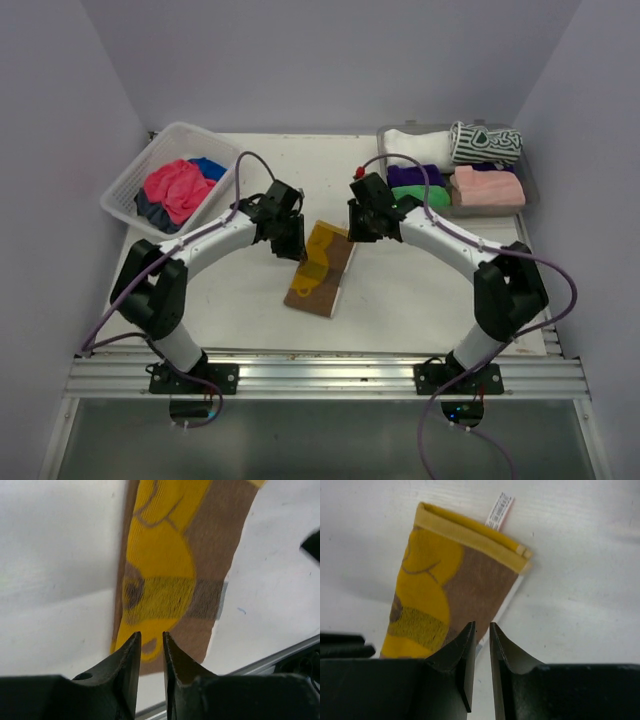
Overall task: Roll the towels
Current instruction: Fold the towel
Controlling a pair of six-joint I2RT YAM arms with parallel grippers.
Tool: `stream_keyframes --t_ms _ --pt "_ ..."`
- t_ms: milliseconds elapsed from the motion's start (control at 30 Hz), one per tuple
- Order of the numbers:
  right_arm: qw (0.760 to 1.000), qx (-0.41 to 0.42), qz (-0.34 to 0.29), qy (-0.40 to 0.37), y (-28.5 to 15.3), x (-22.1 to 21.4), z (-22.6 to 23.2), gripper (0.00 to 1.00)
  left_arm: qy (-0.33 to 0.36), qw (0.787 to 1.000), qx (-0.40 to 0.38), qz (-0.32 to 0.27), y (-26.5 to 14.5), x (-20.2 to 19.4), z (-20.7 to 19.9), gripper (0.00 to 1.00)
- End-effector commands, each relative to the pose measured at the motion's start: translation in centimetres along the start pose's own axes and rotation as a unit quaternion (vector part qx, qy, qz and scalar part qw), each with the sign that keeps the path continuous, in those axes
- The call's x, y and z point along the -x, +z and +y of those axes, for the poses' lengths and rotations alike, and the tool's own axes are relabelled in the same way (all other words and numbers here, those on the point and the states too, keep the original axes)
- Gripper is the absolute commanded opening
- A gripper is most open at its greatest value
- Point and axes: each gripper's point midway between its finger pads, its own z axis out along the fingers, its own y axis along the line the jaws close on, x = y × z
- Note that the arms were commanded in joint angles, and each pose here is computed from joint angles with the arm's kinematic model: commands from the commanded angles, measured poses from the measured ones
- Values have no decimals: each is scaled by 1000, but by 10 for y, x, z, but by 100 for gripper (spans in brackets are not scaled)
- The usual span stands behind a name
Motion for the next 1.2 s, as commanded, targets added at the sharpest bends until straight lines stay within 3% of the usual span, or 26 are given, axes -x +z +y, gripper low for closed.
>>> stream_keyframes --t_ms 0,200,367,467,633,833,1000,1167 --pt "998 45 -3 39 -21 -24 16 21 30 999 -30 -16 20 34 -23 27" --pt "996 89 13 24 -42 -82 55 22 36 998 -50 4 40 31 -28 26" --pt "995 90 42 9 -20 -106 67 21 25 999 8 30 69 18 0 27" --pt "996 53 76 -8 3 -129 50 20 17 999 18 44 75 9 9 26" --pt "995 -8 91 -39 19 -145 20 20 13 999 11 37 57 1 10 26" --pt "996 -37 67 -53 2 -128 11 20 22 1000 0 8 24 5 4 29" --pt "999 24 28 -27 -31 -107 37 23 22 999 -22 -18 -14 -2 -1 35" --pt "999 38 8 -14 -52 -118 47 25 8 999 -43 0 -24 -39 1 35"
